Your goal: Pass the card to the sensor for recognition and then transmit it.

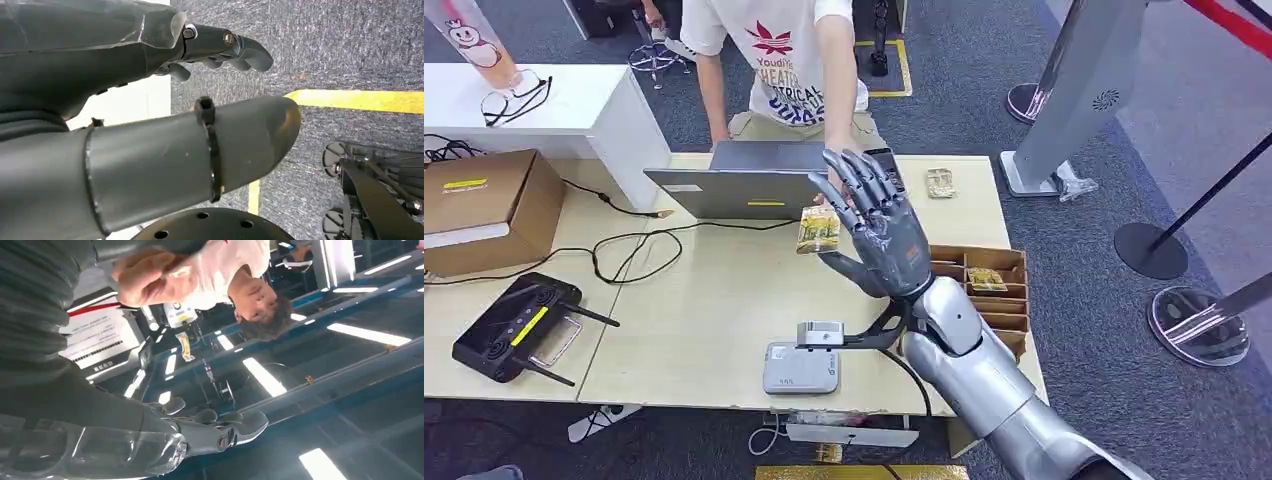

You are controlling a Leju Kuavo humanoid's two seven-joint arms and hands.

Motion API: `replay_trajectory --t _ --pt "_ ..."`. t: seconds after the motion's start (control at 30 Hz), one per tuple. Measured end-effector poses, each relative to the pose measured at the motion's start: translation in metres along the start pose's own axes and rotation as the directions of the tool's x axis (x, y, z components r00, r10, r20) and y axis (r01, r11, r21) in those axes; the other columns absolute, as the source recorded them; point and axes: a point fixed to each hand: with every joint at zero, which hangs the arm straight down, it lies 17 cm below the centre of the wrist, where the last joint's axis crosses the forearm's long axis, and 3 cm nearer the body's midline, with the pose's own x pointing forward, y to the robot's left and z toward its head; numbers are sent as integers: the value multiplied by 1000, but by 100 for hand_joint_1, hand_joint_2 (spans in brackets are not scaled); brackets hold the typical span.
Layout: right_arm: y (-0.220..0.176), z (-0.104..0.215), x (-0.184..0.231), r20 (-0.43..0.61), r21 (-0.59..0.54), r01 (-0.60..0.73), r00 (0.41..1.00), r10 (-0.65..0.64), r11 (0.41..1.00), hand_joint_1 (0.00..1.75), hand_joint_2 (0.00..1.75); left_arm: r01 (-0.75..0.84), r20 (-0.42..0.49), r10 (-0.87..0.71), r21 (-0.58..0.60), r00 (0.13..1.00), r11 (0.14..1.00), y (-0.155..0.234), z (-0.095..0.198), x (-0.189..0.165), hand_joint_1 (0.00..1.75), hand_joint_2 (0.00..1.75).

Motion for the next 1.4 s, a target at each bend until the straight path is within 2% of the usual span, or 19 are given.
replay_trajectory --t 0.03,1.1,1.4 --pt "0 1 -1 1 2 -2 1000 2 1000 175 175 5 1 -5 1 1000 1000 0 0 0 0 0" --pt "5 7 -6 -10 11 30 999 -30 999 175 175 -2 -3 2 2 1000 1000 4 -1 0 0 0" --pt "4 9 -12 -49 -3 147 988 -147 989 175 175 4 1 -4 1 1000 1000 5 -1 0 0 0"
